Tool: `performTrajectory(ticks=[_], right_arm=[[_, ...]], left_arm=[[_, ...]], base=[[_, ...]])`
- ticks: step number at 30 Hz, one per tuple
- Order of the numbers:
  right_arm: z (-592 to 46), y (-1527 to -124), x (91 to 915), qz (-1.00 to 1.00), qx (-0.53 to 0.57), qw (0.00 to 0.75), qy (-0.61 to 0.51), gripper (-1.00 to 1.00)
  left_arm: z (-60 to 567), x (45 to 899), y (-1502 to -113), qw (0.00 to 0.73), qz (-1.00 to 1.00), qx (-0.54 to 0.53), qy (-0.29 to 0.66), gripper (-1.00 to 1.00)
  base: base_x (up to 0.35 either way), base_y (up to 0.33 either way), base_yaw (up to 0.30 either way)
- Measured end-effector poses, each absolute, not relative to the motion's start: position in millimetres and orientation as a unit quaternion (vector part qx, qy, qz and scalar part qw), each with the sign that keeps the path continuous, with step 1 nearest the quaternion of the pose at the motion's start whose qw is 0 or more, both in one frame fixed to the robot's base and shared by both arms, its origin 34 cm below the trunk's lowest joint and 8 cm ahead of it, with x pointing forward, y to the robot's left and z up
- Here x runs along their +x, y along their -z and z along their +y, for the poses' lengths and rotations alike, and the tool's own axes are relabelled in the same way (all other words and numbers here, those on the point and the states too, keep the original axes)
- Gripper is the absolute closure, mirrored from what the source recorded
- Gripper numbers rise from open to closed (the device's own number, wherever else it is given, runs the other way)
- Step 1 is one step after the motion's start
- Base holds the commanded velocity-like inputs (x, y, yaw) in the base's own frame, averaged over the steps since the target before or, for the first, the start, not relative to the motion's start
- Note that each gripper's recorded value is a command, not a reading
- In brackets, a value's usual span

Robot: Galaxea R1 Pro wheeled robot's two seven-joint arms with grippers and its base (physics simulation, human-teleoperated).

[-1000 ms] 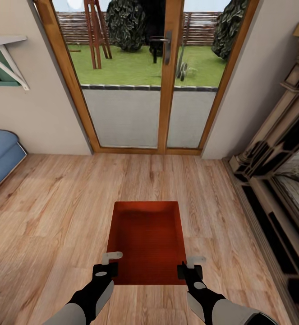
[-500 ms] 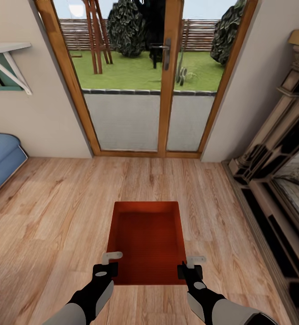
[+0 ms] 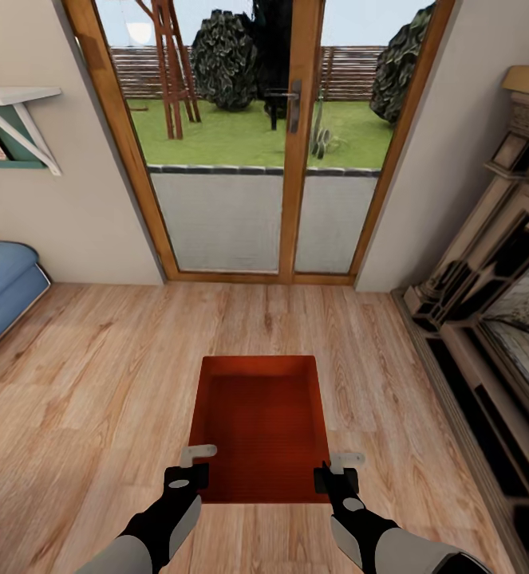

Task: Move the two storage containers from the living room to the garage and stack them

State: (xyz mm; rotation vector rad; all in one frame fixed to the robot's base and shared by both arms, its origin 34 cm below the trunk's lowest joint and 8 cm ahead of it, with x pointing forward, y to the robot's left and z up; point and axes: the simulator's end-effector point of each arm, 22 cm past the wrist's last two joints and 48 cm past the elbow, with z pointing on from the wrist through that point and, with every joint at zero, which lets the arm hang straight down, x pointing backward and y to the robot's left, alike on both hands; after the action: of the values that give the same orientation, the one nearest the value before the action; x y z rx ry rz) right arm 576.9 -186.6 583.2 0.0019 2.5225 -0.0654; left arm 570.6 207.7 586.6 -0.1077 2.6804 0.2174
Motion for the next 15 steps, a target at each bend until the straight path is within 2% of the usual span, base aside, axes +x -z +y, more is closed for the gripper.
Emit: performTrajectory(ticks=[15], right_arm=[[-186.6, -594.0, 585.3, 0.949, 0.001, 0.316, 0.025, 1.00]], left_arm=[[207.7, 579.0, -597.3, 0.235, 0.968, -0.040, -0.078, 1.00]], base=[[0.000, 0.000, 0.000]])
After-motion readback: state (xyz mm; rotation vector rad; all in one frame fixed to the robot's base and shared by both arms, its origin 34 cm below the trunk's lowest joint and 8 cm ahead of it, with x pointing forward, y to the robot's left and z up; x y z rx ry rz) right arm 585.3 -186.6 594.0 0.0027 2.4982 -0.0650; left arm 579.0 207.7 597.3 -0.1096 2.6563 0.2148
